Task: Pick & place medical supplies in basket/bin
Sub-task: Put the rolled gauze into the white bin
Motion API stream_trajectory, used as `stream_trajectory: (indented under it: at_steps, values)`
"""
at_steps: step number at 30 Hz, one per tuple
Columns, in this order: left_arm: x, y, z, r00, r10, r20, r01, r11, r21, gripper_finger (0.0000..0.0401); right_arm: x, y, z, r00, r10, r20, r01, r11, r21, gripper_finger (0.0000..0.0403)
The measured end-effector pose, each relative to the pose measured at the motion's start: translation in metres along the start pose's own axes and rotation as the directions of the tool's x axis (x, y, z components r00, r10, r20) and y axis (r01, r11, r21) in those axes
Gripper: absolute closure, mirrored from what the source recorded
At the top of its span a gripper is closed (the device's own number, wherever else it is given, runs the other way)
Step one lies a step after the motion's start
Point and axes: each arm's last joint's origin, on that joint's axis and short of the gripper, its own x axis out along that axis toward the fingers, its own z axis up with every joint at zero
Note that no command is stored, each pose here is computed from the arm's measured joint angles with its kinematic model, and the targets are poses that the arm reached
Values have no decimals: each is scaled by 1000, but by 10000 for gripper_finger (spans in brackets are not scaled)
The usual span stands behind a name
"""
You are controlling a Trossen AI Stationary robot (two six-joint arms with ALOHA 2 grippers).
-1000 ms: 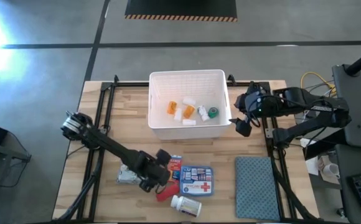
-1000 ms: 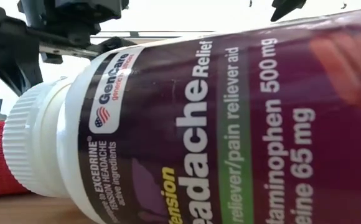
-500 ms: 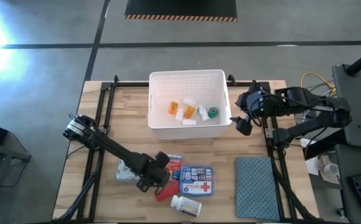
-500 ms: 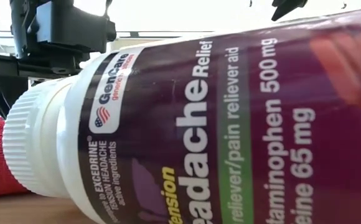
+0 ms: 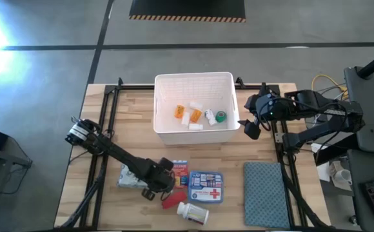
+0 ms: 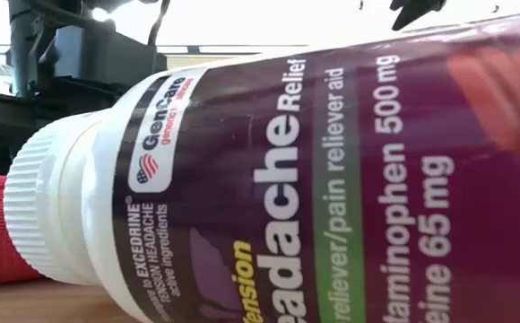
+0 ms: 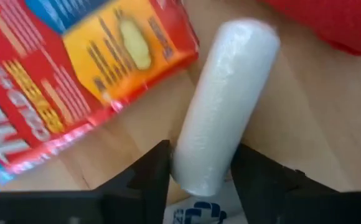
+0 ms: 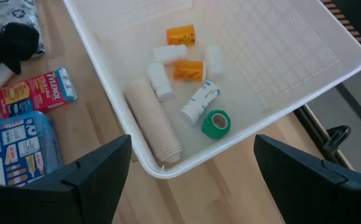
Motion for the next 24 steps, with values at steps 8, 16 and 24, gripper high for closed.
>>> stream_trajectory:
  at_steps: [8, 16, 24]
  values:
    - [-30, 0, 0, 995, -21, -94, 4, 985, -172, 334, 0, 0, 0, 1000, -2, 1, 2, 1000, 4, 75]
    - [-135, 10, 7, 992, 101, 77, -64, 922, -383, 365, 0, 0, 2, 999, -19, 26, 19, 1000, -19, 75]
    - [-263, 71, 7, 683, 651, 331, -286, 655, -699, 359, -1, 3, 11, 993, 12, 118, -7, 999, -39, 75]
